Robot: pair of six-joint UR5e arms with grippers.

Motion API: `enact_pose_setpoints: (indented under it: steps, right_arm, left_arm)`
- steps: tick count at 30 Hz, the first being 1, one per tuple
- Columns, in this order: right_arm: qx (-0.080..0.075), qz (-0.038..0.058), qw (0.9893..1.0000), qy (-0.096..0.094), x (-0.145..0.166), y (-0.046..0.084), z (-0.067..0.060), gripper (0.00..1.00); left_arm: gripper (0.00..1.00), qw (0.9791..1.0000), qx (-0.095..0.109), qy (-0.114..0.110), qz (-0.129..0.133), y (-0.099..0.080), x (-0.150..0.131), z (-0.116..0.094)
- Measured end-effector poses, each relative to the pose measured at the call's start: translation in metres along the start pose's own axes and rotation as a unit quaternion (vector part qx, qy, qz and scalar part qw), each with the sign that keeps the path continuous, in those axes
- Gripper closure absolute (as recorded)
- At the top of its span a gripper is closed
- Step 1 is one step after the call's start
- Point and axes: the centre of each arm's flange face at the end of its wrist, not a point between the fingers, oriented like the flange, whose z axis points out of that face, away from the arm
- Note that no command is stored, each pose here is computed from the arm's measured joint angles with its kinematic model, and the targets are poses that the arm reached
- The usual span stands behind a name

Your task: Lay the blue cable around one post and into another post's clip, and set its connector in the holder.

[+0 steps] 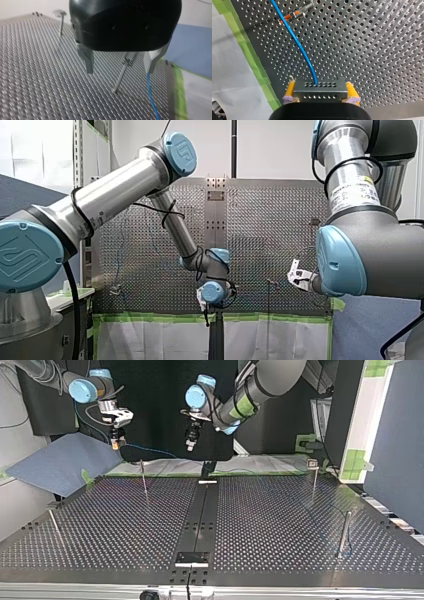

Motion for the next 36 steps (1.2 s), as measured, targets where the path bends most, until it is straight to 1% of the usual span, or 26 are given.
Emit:
enact_pose_setpoints:
  steps: [3,9,13,17,22,25,29,33,36]
  right_arm:
    - [0.0,0.0003,1.0,-0.001,0.0,0.0,0.0,1.0]
    - [0.0,0.0004,1.0,-0.002,0.0,0.0,0.0,1.0]
    - [0.0,0.0005,1.0,-0.002,-0.001,0.0,0.0,1.0]
    - [0.0,0.0004,1.0,-0.002,0.0,0.0,0.0,1.0]
    - [0.0,0.0,1.0,-0.001,0.0,0.0,0.0,1.0]
    - [0.0,-0.0001,1.0,0.0,0.0,0.0,0.0,1.0]
    - [0.0,-0.0003,1.0,0.0,0.0,0.0,0.001,1.0]
    - [0.0,-0.0006,1.0,0.0,0.0,0.0,0.001,1.0]
    - [0.001,-0.0019,1.0,-0.001,0.0,-0.001,0.001,1.0]
  left_arm:
    - [0.0,0.9998,-0.012,0.009,0.009,0.013,0.012,0.002]
    - [0.0,0.9991,-0.029,0.026,0.02,0.037,0.033,0.006]
    - [0.0,0.9987,-0.035,0.031,0.021,0.046,0.041,0.011]
    - [0.0,0.9989,-0.034,0.027,0.019,0.047,0.038,0.02]
    - [0.0,0.9994,-0.029,0.017,0.01,0.039,0.03,0.032]
    - [0.0,0.9995,-0.028,0.016,0.006,0.035,0.03,0.037]
    - [0.0,0.999,-0.031,0.03,0.012,0.035,0.043,0.043]
    - [0.0,0.998,-0.036,0.048,0.018,0.037,0.06,0.048]
    - [0.0,0.9973,-0.04,0.057,0.02,0.04,0.072,0.053]
